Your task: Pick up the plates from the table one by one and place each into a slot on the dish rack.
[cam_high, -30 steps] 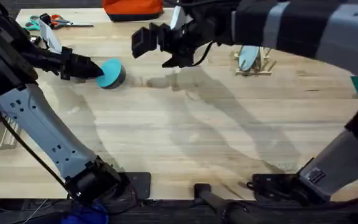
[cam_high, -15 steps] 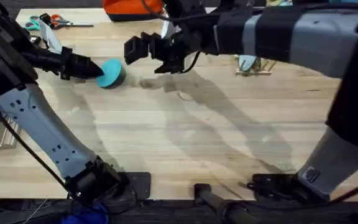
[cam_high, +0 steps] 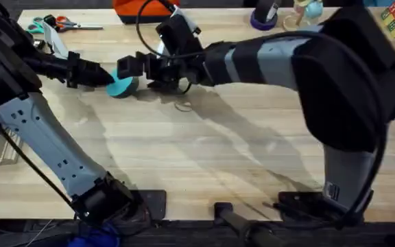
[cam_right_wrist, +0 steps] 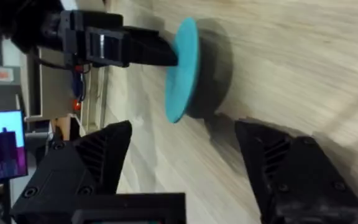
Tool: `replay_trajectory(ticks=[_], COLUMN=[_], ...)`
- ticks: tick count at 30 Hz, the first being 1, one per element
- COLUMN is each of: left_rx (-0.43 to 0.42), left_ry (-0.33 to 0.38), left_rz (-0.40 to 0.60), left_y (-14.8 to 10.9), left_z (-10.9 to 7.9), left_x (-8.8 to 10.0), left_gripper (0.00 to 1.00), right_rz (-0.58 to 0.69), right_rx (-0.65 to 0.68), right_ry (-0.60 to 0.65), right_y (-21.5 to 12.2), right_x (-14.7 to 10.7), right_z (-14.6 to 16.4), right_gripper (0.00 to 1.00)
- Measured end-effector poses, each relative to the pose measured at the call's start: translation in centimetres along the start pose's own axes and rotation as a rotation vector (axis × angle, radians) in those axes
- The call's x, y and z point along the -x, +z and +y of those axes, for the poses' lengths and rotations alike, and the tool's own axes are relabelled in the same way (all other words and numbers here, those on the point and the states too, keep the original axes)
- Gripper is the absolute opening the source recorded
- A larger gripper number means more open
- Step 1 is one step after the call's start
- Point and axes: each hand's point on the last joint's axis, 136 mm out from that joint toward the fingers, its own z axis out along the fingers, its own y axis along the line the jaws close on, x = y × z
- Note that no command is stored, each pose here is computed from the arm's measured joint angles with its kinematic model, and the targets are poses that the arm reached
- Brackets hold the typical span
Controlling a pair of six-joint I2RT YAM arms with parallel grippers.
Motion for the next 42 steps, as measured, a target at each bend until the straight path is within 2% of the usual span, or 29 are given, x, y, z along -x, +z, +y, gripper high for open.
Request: replay_trajectory(ticks=[5, 19, 24, 31, 36, 39, 42], left_rx=[0.0, 0.0, 0.0, -0.001, -0.002, -0.002, -0.003], left_ry=[0.0, -0.002, -0.006, -0.006, -0.007, -0.008, -0.009], left_rz=[0.0, -0.001, -0.001, -0.002, -0.004, -0.009, -0.018], left_y=[0.0, 0.0, 0.0, 0.0, 0.0, -0.1, -0.4], left_z=[0.0, 0.0, 0.0, 0.0, 0.0, 0.1, 0.2], left_x=[0.0, 0.0, 0.0, 0.0, 0.0, 0.1, 0.1], left_gripper=[0.041, 0.043, 0.043, 0.043, 0.042, 0.043, 0.043], right_rz=[-0.014, -0.093, -0.094, -0.099, -0.112, -0.12, -0.131], right_rx=[0.037, 0.093, 0.1, 0.079, 0.053, 0.033, 0.012], right_ry=[0.001, 0.038, 0.031, 0.04, 0.061, 0.07, 0.081], right_y=[1.2, 2.4, 3.0, 3.5, 3.6, 3.6, 3.6], right_x=[-0.4, 1.1, 0.6, 0.0, 0.2, 0.2, 0.3], right_z=[0.7, 1.4, 2.0, 2.1, 1.5, 1.1, 0.6], right_gripper=[0.993, 0.984, 0.98, 0.898, 0.77, 0.638, 0.464])
